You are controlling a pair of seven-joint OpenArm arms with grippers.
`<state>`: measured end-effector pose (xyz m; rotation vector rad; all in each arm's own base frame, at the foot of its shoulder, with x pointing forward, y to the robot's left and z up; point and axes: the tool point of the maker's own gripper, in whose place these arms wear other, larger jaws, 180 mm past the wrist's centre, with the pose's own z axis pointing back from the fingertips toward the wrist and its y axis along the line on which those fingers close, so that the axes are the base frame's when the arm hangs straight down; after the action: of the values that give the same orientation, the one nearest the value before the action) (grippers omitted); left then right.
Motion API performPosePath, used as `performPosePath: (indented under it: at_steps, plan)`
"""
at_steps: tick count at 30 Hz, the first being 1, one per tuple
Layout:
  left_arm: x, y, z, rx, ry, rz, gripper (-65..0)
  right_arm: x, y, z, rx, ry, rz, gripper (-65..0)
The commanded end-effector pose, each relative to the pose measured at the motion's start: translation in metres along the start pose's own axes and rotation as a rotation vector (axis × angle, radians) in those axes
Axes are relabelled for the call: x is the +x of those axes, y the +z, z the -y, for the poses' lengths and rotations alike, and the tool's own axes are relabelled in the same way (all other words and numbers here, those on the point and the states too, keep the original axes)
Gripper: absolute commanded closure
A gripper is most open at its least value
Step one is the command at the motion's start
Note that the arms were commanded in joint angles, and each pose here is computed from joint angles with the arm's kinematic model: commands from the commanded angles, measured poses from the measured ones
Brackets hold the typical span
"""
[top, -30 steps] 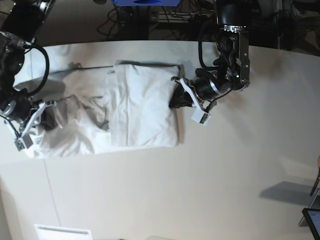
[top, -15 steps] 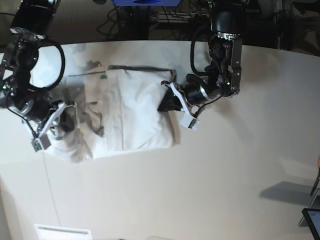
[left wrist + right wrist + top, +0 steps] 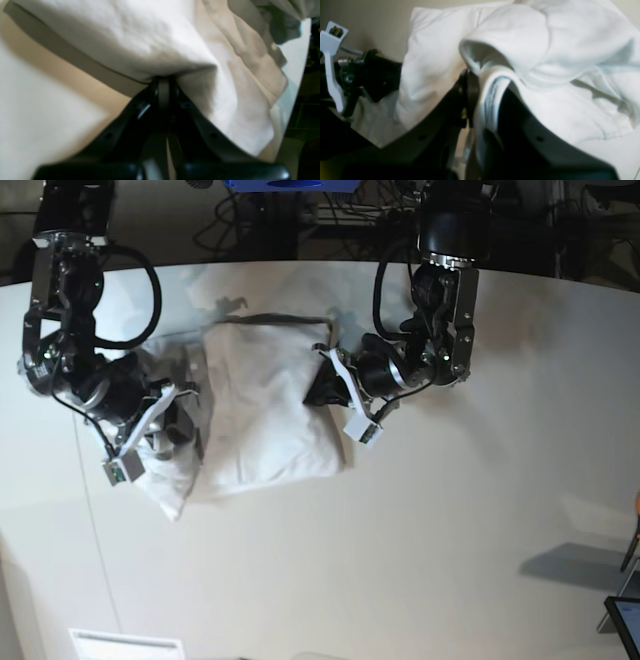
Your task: Fold the T-shirt properly
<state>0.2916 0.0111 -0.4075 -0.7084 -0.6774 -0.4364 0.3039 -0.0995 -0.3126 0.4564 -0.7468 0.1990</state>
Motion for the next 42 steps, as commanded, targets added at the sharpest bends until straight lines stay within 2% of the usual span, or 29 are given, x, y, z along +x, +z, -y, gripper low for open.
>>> performPosePath:
  at_steps: [1,9,20,26,31,35,38,42]
  plan:
    - [0.015,0.001,0.002,-0.010,-0.016,0.037,0.0,0.017,0.003,-0.009,0.028,0.021,0.058,-0.3]
    - [0.018,-0.006,0.011,-0.031,-0.001,0.050,0.0,0.020,-0.010,-0.030,0.056,0.011,0.075,-0.3]
    - [0.012,-0.011,0.004,-0.028,0.021,0.028,0.0,0.002,-0.033,-0.037,-0.129,0.275,0.025,-0.3]
    - [0.011,-0.011,0.004,-0.029,0.024,0.025,0.0,-0.001,-0.039,-0.047,-0.174,0.415,0.035,-0.3]
    - [0.012,-0.011,0.004,-0.028,0.023,0.026,0.0,-0.005,-0.044,-0.064,-0.177,0.432,0.054,-0.3]
    - [0.012,-0.011,0.004,-0.028,0.023,0.026,0.0,-0.008,-0.048,-0.079,-0.191,0.492,0.072,-0.3]
    - [0.011,-0.010,0.002,-0.025,0.023,0.025,0.0,-0.011,-0.049,-0.089,-0.230,0.566,0.085,-0.3]
    - [0.011,-0.010,0.002,-0.024,0.022,0.024,0.0,-0.003,-0.048,-0.095,-0.305,0.615,0.126,-0.3]
